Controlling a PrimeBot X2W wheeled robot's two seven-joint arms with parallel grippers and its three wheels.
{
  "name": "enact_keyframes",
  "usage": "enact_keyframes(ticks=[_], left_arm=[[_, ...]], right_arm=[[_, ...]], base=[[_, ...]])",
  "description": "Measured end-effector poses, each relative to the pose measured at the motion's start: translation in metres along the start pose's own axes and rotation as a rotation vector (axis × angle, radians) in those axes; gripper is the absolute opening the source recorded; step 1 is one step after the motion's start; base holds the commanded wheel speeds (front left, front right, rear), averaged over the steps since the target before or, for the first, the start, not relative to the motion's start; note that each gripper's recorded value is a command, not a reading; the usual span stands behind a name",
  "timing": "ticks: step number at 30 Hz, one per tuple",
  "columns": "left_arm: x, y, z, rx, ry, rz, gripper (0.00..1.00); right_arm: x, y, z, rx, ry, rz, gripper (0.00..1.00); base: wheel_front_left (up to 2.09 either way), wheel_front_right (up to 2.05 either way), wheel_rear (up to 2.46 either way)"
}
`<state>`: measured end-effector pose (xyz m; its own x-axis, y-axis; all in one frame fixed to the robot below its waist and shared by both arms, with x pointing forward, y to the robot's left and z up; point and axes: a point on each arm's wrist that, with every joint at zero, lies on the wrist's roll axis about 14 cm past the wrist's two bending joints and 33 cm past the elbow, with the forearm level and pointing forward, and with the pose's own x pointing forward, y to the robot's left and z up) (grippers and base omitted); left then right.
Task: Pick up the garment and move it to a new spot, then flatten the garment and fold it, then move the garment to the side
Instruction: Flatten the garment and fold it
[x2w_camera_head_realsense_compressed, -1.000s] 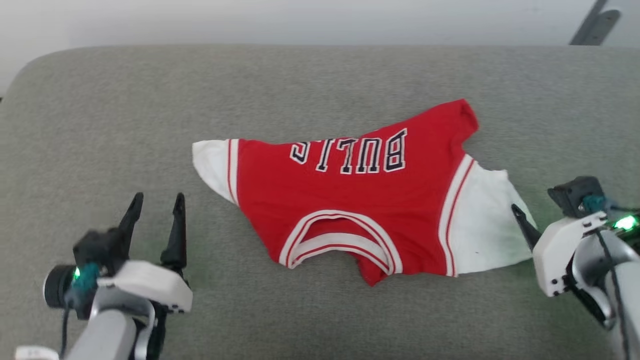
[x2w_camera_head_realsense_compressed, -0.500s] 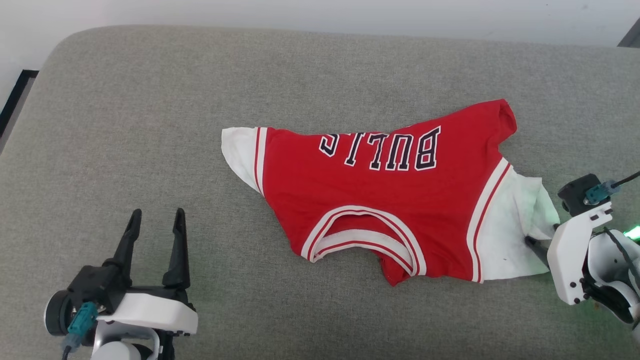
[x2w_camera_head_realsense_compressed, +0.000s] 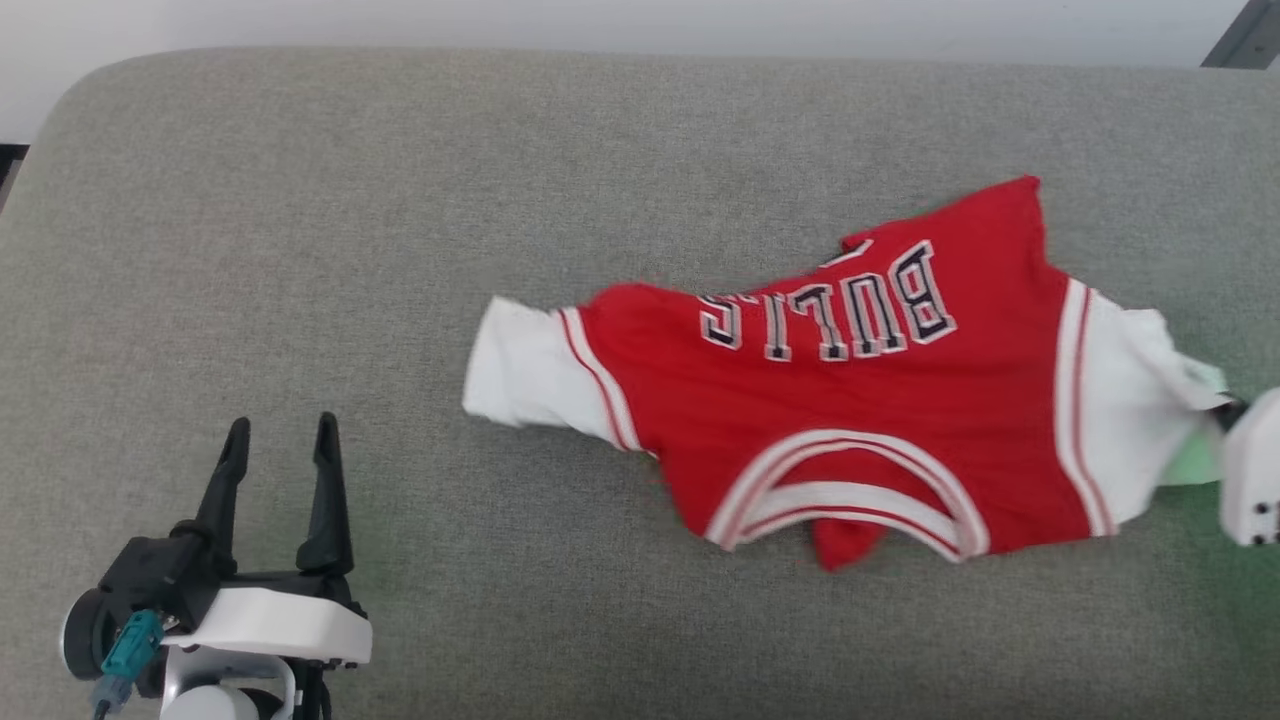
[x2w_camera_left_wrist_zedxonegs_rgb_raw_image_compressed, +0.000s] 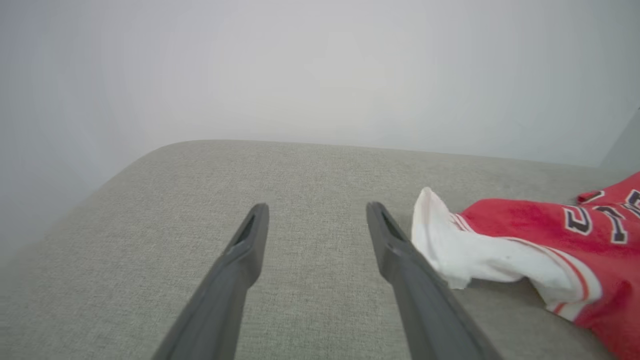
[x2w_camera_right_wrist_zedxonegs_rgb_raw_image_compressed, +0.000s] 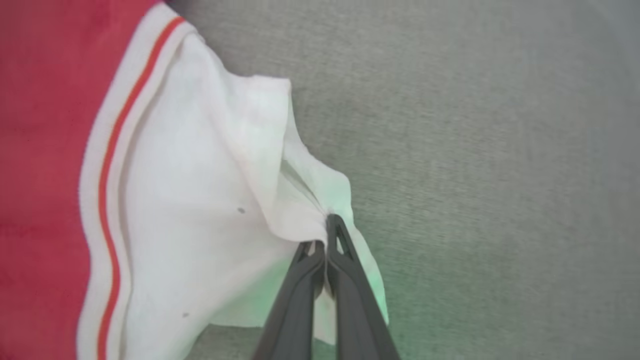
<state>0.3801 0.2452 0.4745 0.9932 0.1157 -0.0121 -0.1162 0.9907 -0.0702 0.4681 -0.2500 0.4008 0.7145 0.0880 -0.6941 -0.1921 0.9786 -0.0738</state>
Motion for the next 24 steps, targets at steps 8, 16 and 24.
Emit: enact_keyframes(ticks=[8,16,24], left_arm=[[0.003,0.000,-0.005,-0.002,0.012,-0.002,1.00],[0.018,-0.034,-0.003,-0.050,0.013,-0.146,1.00],[0.052,-0.075,0.000,-0.089,0.181,-0.405,1.00]], right_arm=[[-0.006,-0.030,0.003,0.087,-0.071,-0.103,0.00],[-0.018,-0.021,0.033,0.094,-0.269,-0.114,1.00],[-0.049,-0.011,0.071,0.107,-0.510,-0.128,1.00]], base=[[0.00,0.00,0.00],[0.00,0.00,0.00],[0.00,0.00,0.00]])
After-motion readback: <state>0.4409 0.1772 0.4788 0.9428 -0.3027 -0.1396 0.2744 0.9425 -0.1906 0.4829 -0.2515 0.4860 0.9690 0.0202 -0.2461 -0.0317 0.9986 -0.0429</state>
